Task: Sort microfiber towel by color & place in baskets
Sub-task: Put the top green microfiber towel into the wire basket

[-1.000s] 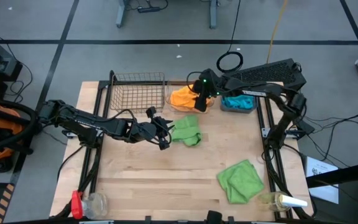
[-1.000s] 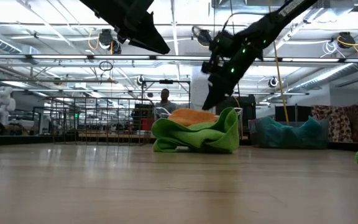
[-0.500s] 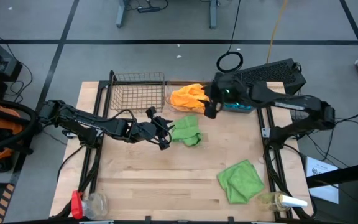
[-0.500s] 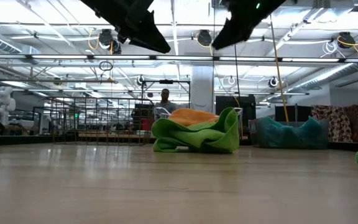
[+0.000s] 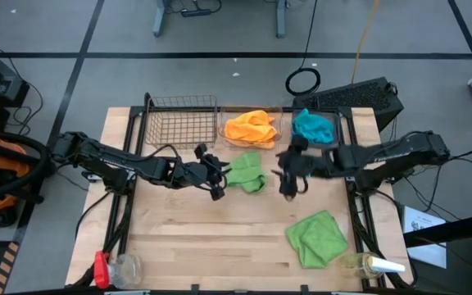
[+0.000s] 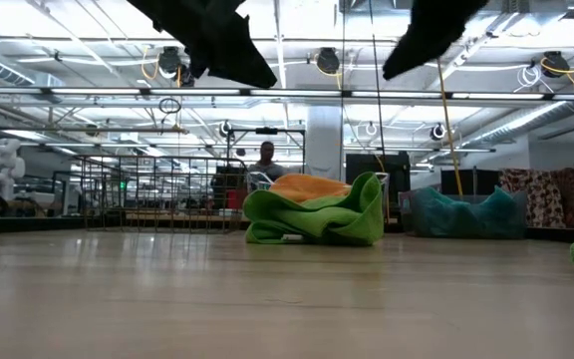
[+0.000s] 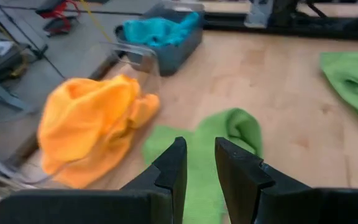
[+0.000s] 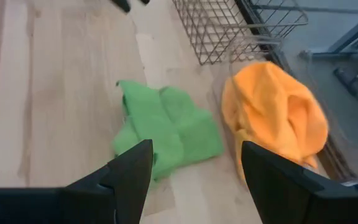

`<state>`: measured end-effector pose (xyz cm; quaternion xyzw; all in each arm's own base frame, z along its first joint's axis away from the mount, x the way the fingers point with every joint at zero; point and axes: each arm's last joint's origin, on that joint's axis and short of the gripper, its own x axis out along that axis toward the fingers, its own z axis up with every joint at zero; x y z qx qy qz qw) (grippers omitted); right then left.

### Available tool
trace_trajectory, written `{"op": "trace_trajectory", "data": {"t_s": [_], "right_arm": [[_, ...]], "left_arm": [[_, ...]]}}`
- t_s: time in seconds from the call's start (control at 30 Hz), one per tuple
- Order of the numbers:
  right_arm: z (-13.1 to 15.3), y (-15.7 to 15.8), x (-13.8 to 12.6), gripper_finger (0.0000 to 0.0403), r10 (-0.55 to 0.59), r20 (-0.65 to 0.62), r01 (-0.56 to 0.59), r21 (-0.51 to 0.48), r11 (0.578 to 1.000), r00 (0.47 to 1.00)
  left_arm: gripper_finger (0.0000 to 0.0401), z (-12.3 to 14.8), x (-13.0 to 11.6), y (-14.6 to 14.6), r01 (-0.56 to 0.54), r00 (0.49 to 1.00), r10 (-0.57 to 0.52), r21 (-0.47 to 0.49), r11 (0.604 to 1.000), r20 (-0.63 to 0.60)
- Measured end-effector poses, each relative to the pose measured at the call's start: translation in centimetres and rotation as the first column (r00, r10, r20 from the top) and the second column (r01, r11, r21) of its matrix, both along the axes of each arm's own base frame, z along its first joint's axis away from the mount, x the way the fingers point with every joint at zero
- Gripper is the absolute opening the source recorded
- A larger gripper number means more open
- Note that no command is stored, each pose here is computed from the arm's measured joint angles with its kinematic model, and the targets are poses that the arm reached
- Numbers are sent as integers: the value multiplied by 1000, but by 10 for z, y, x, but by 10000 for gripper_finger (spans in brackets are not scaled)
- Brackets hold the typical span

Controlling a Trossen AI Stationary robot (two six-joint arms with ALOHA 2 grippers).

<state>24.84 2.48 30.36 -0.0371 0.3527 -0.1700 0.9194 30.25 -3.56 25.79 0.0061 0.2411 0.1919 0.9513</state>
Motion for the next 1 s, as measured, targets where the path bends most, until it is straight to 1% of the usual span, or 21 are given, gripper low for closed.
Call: {"op": "trace_trajectory", "data": {"t_s": [0.03, 0.1, 0.27, 0.37, 0.47, 0.57, 0.63, 0.73, 0.8, 0.87, 1.0], "right_arm": [[-9, 6, -1, 238, 2, 3, -2, -9, 1000, 1000], [-22, 17, -2, 238, 2, 49, -2, -7, 1000, 999], [-54, 35, -3, 238, 6, 145, -12, 38, 999, 989], [-73, 39, -6, 238, 24, 182, -34, 50, 998, 983], [-91, 39, -10, 238, 6, 248, -29, 87, 996, 969], [-108, 39, -17, 238, -6, 296, -31, 119, 992, 955], [-115, 39, -21, 238, -7, 322, -39, 136, 990, 947], [-124, 41, -26, 238, -4, 331, -48, 151, 987, 944], [-128, 43, -29, 238, 4, 328, -58, 153, 987, 945], [-131, 45, -32, 238, 13, 323, -67, 157, 985, 946], [-138, 48, -37, 238, 24, 307, -80, 169, 982, 951]], "left_arm": [[91, -2, 1, -2, 9, 1000, -9, -5, 1000, -9], [91, -8, 4, -6, 21, 999, -21, -7, 1000, -25], [91, -29, 16, -17, 42, 998, -42, -15, 999, -48], [91, -40, 24, -24, 57, 997, -58, -15, 998, -42], [91, -52, 30, -31, 67, 996, -68, -18, 998, -58], [91, -69, 34, -36, 43, 995, -47, -51, 998, -84], [91, -80, 36, -39, 34, 994, -44, -99, 994, -100], [92, -94, 38, -47, 20, 992, -37, -140, 990, -120], [100, -101, 38, -52, 36, 988, -57, -144, 989, -142], [118, -105, 40, -56, 40, 987, -63, -152, 988, -149], [178, -107, 44, -54, 44, 986, -64, -125, 991, -157]]}}
